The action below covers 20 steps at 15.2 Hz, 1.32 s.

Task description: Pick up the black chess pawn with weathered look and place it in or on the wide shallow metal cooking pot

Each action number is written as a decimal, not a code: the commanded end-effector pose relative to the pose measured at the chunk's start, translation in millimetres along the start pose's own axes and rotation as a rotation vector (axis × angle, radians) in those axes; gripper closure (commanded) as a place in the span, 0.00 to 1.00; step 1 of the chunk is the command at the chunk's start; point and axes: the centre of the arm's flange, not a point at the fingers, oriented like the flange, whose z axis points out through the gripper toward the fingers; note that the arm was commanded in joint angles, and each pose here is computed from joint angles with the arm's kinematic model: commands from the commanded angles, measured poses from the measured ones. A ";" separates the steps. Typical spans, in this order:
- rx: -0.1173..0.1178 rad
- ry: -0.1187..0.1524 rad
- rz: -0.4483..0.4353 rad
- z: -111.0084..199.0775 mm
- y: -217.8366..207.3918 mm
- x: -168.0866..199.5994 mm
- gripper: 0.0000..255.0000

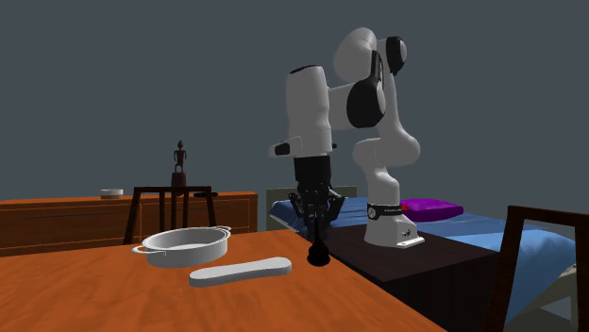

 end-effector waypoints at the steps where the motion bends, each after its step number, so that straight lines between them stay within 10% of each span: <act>1: 0.000 0.000 0.000 -11.6 -1.1 -0.7 1.00; 15: 0.000 0.000 0.000 -81.7 -2.5 -7.3 1.00; 20: 0.000 0.000 0.000 -88.0 59.7 14.0 1.00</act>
